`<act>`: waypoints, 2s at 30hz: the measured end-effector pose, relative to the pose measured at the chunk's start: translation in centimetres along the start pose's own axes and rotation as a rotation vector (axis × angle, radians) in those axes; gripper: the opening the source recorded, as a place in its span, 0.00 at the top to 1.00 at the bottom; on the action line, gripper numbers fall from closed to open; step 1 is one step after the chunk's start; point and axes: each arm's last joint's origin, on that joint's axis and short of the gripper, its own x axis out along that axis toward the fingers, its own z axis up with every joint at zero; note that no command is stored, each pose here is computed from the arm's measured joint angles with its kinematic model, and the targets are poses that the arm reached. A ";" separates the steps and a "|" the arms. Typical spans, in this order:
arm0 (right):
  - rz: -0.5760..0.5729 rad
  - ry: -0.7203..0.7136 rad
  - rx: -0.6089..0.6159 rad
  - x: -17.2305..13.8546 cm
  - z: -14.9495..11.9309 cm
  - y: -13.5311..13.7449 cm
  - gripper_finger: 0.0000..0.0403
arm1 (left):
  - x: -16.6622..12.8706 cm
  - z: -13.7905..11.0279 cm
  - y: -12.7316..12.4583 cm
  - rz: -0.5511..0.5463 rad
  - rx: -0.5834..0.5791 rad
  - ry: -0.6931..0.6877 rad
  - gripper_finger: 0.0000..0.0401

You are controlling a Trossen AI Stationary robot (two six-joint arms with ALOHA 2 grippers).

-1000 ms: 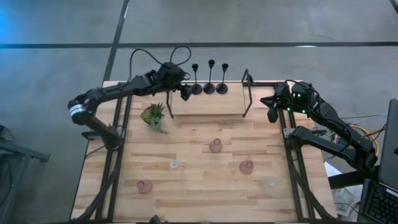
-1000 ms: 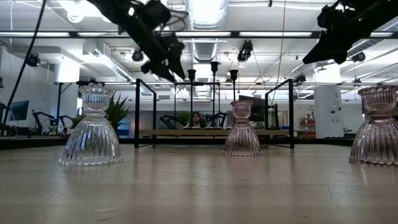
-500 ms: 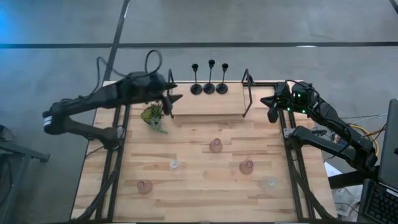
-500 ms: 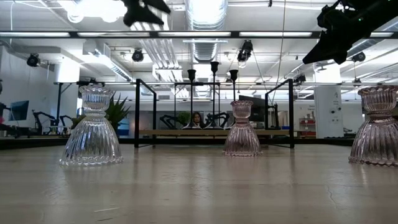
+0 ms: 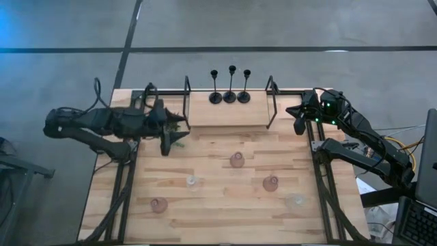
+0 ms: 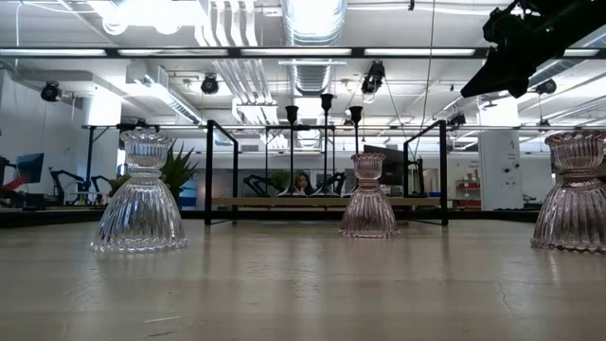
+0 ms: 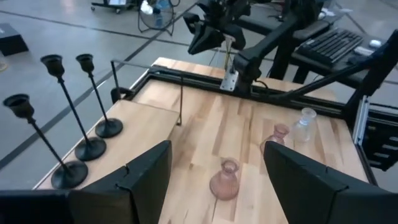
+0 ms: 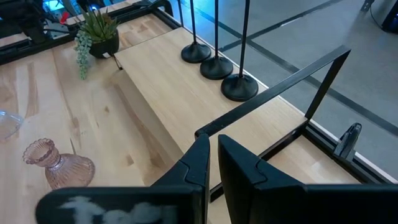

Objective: Pick & Place candle stick holders
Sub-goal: Put the left transparent candle holder on the shelf

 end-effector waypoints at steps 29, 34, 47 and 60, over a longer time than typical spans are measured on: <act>0.000 0.000 0.000 0.0 0.0 0.0 0.93 | -1.8 -6.8 -6.1 -0.092 -0.145 0.295 0.35; 0.000 0.000 0.000 0.0 0.0 0.0 0.93 | -0.8 -8.7 -7.8 -0.144 0.050 0.377 0.35; 0.000 0.000 0.001 0.0 0.0 0.0 0.93 | 3.4 -13.9 -9.8 -0.028 0.318 0.506 0.35; 0.000 0.000 0.000 0.0 0.0 0.0 0.93 | 6.8 -17.1 -12.6 -0.171 0.398 0.635 0.39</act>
